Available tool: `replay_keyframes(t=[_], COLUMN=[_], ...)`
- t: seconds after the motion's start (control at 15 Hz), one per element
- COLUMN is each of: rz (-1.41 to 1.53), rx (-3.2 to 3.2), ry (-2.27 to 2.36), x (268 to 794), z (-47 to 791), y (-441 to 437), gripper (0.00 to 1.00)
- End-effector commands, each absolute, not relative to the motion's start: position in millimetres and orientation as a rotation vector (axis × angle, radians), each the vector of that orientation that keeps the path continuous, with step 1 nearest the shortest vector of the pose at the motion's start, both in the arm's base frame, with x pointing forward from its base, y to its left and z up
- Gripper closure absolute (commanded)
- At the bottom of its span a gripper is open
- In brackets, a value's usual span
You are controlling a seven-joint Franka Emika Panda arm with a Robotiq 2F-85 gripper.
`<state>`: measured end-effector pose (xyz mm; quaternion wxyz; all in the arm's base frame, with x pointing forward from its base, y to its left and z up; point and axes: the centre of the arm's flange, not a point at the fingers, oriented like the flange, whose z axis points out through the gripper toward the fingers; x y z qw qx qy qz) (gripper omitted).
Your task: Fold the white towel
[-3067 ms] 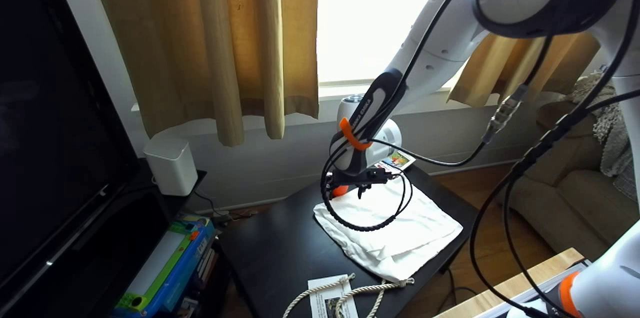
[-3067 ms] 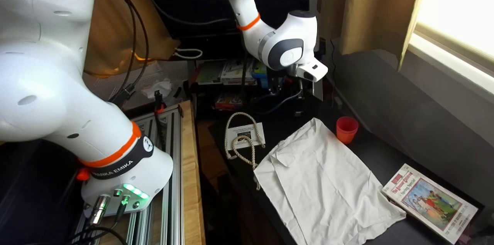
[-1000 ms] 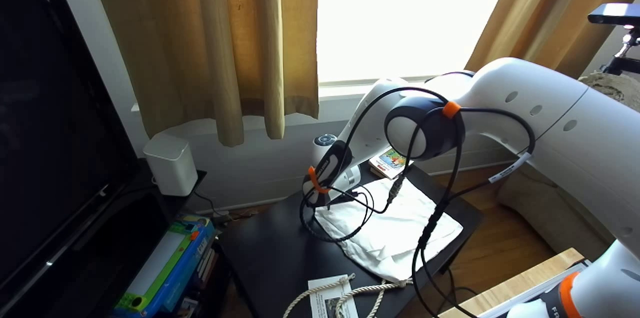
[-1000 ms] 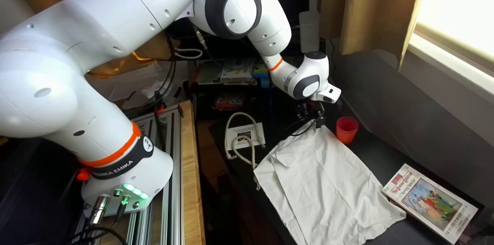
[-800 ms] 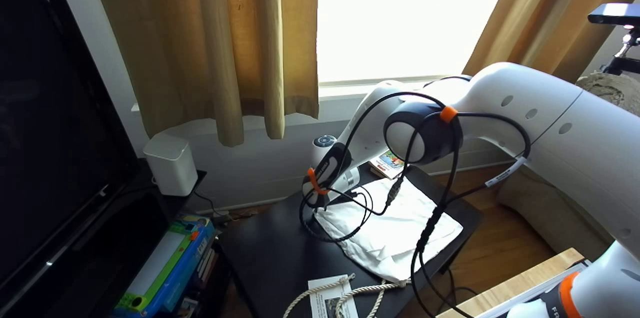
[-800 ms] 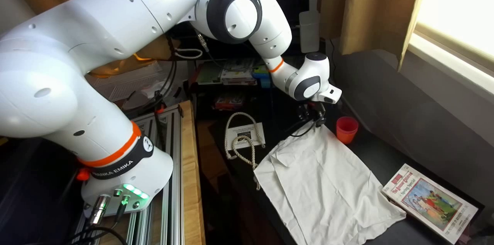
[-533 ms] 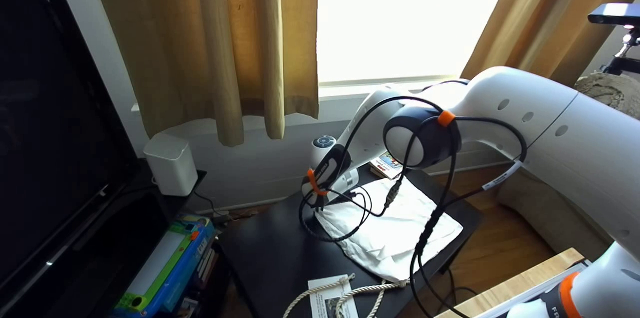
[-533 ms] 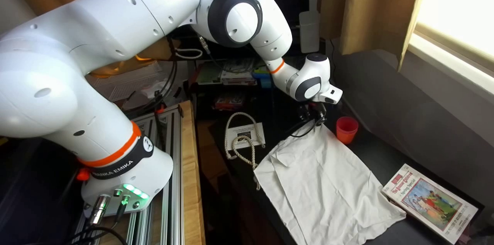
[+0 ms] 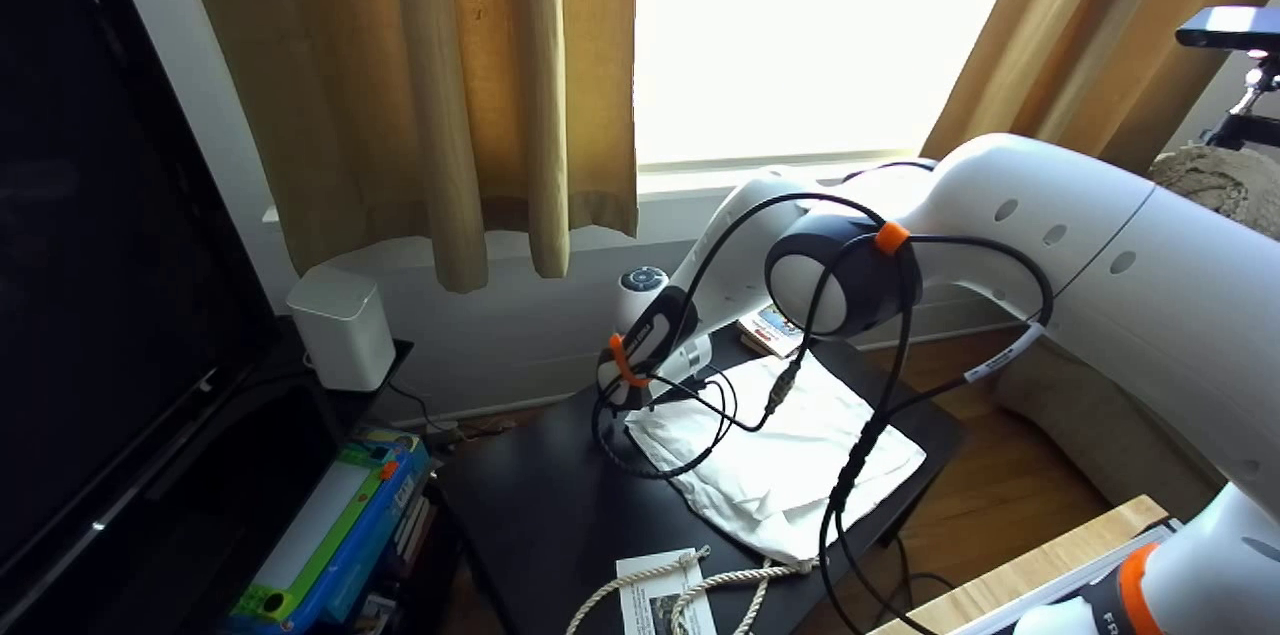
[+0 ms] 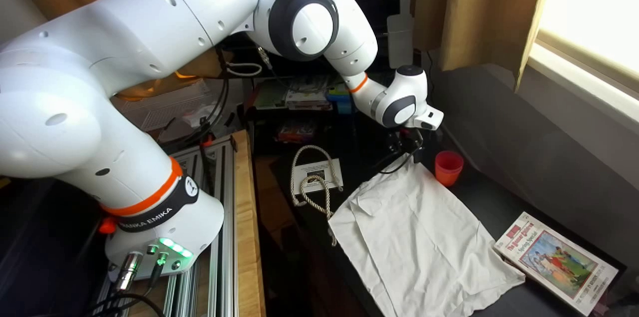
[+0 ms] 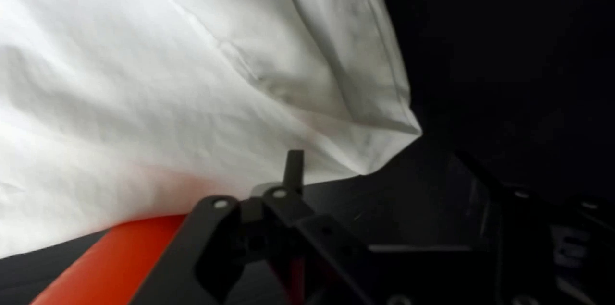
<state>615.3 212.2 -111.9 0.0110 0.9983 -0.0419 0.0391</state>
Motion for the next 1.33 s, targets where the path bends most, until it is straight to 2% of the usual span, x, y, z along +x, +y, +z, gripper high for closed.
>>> replay_keyframes(t=[0.0,0.13,0.2,0.27,0.87,0.93,1.27], rz=[0.049,0.009,-0.006,-0.021,-0.054,-0.058,-0.065], rx=[3.106,3.093,3.088,3.082,3.056,3.05,3.046], ry=[-0.106,-0.106,-0.107,-0.108,-0.11,-0.109,-0.147], x=[614.4,612.9,612.4,612.0,610.8,609.0,604.6], z=[-122.5,-126.5,-127.5,-127.9,-123.5,-118.2,-93.1], y=[218.1,217.4,216.8,216.1,208.0,203.9,174.2], gripper=[0.0,0.0,0.25,0.25,0.94,0.99,0.99])
